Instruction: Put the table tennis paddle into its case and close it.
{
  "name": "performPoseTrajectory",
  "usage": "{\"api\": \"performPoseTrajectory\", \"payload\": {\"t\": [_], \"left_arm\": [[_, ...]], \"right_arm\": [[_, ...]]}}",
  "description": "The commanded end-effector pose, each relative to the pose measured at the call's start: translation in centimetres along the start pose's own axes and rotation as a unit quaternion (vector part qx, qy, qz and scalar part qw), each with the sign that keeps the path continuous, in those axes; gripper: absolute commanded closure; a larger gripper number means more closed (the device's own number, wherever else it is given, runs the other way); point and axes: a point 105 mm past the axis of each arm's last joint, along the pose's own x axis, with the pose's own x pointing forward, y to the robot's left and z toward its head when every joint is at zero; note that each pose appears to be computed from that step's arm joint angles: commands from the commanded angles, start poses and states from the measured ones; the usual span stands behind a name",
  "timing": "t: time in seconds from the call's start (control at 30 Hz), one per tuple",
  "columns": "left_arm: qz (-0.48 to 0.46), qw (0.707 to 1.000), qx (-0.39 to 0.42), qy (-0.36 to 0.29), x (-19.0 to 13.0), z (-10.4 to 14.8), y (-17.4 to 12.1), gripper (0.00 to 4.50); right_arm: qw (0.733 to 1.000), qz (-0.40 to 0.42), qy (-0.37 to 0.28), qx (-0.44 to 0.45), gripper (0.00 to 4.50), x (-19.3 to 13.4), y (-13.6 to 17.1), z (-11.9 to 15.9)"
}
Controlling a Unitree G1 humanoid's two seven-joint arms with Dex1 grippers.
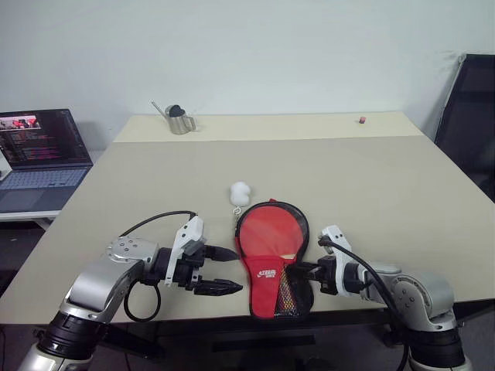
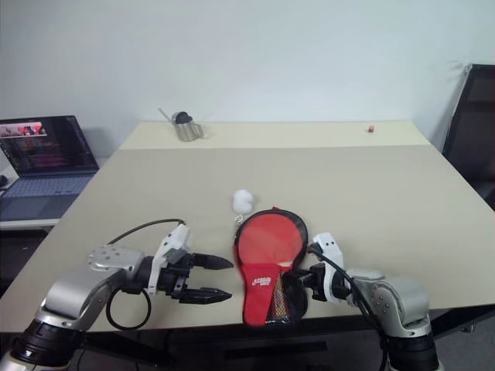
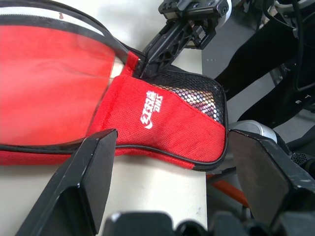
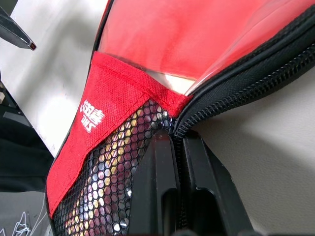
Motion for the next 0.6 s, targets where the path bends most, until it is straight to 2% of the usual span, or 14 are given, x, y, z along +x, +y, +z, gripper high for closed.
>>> {"api": "performPoseTrajectory", "payload": {"t": [0.03,0.2,0.3,0.6], "left_arm": [[-0.007,1.000,0.022,-0.009,0.1,1.3,-0.3,0.60],[-0.005,1.000,0.023,-0.010,0.2,1.2,-0.3,0.60],[-0.003,1.000,0.022,-0.011,0.1,1.1,-0.3,0.60],[0.002,1.000,0.021,-0.014,0.2,0.6,-0.1,0.60]], "right_arm": [[1.000,-0.014,0.008,0.013,4.48,0.3,-0.2,-0.6],[0.998,-0.056,-0.006,0.038,4.48,-0.2,-1.5,-0.4],[0.995,-0.092,-0.012,0.046,3.75,-0.9,-2.5,-0.5],[0.992,-0.119,-0.011,0.031,0.88,-3.3,-2.9,-0.9]]}}
